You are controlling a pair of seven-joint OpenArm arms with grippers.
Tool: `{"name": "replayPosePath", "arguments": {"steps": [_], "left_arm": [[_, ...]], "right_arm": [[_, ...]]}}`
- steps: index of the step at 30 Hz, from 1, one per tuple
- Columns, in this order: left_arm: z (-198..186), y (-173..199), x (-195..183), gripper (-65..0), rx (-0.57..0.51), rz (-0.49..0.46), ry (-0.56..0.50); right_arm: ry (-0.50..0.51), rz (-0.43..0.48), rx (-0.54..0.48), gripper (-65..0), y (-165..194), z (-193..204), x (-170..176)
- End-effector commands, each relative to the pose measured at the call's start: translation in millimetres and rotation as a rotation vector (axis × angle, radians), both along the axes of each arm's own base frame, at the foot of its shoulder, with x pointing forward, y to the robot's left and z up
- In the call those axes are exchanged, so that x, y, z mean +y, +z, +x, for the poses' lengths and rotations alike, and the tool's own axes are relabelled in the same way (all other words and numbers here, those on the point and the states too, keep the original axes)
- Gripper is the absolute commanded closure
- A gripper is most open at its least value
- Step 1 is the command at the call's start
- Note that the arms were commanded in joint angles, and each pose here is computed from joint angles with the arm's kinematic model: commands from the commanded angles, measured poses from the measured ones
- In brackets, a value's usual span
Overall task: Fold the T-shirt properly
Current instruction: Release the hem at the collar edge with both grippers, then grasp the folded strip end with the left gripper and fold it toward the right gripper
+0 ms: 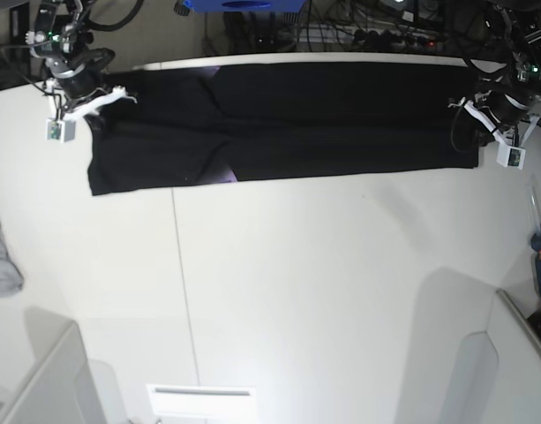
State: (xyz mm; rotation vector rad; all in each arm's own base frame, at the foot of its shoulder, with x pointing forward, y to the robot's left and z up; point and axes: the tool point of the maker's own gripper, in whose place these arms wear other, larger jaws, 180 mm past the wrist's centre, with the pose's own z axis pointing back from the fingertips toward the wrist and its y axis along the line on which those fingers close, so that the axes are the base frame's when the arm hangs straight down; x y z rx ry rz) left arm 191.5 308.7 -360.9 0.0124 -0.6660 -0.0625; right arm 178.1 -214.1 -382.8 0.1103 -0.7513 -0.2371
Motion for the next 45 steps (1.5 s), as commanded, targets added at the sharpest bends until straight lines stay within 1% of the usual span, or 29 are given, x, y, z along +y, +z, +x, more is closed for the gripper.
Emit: {"name": "replayPosePath", "arguments": {"steps": [1, 2, 3, 4, 5, 7, 8, 10, 12, 13, 15, 18, 21, 25, 30, 34, 37, 38, 39, 41, 42, 43, 44, 45], "left_arm": [[4, 9, 5, -4.3, -0.026, 0.021, -0.006], [4, 10, 6, -10.4, -0.027, 0.022, -0.004], [4, 10, 6, -18.1, -0.028, 0.023, -0.004], [4, 12, 8, -25.2, -0.03, 0.028, -0.006], [6, 14, 9, -31.8, -0.032, 0.038, -0.012], [7, 16, 12, -42.8, -0.033, 0.046, -0.016], [7, 20, 15, -47.1, -0.043, 0.049, -0.006], [4, 31, 32, -52.2, -0.071, 0.073, 0.045], [1, 38, 42, -52.5, -0.093, 0.085, 0.081], [-2, 39, 46, -52.3, -0.101, 0.077, 0.103], [-7, 37, 44, -52.5, -0.115, 0.033, 0.105], [-18, 20, 38, -52.5, -0.088, -0.045, 0.082], [-27, -3, 38, -52.5, -0.053, -0.12, 0.124], [-28, -30, 28, -52.5, -0.001, -0.191, 0.137], [-15, -39, 23, -52.5, -0.019, -0.234, 0.165], [-12, -59, 14, -52.5, 0.033, -0.26, 0.16], [-16, -70, 8, -51.5, 0.066, -0.28, 0.155], [-16, -72, 5, -47.6, 0.071, -0.287, 0.151], [-16, -73, 3, -41.5, 0.075, -0.289, 0.146], [-16, -74, 2, -22.5, 0.077, -0.291, 0.142], [-16, -74, 2, -11.4, 0.077, -0.291, 0.142], [-16, -74, 2, -1.5, 0.076, -0.29, 0.145], [-16, -73, 4, 0.0, 0.076, -0.287, 0.147], [-16, -72, 6, 0.0, 0.075, -0.282, 0.147]], "right_arm": [[0.003, -0.011, -0.029, -6.5, 7, 3, -3], [0.003, -0.011, -0.027, -13.2, 7, 3, -3], [0.003, -0.011, -0.022, -19.2, 6, 1, -3], [0.002, -0.011, -0.022, -24.2, 6, 0, -3], [-0.005, -0.011, -0.021, -26.9, 5, -1, -3], [-0.033, -0.026, -0.026, -27.8, 8, -2, -14], [-0.057, -0.032, -0.027, -27.8, 9, -5, -20], [-0.111, -0.039, -0.033, -27.9, 11, -10, -31], [-0.148, -0.052, -0.048, -28.4, 17, -12, -42], [-0.16, -0.053, -0.053, -28.4, 18, -13, -44], [-0.139, -0.06, -0.087, -28.4, 23, -12, -44], [-0.102, -0.042, -0.137, -28.2, 27, -9, -31], [-0.086, -0.035, -0.136, -28.1, 25, -9, -27], [-0.077, -0.031, -0.137, -27.9, 25, -8, -24], [-0.075, -0.031, -0.141, -27.9, 26, -7, -24], [-0.074, -0.032, -0.142, -27.9, 26, -6, -24], [-0.074, -0.033, -0.142, -27.9, 26, -6, -24], [-0.075, -0.034, -0.142, -27.9, 26, -6, -25], [-0.075, -0.034, -0.142, -27.9, 26, -6, -25], [-0.074, -0.035, -0.142, -27.9, 26, -6, -25], [-0.074, -0.035, -0.142, -27.9, 26, -6, -25], [-0.074, -0.035, -0.142, -27.9, 26, -6, -25], [-0.073, -0.034, -0.141, -27.9, 26, -6, -25], [-0.073, -0.034, -0.141, -27.9, 26, -6, -25]]}}
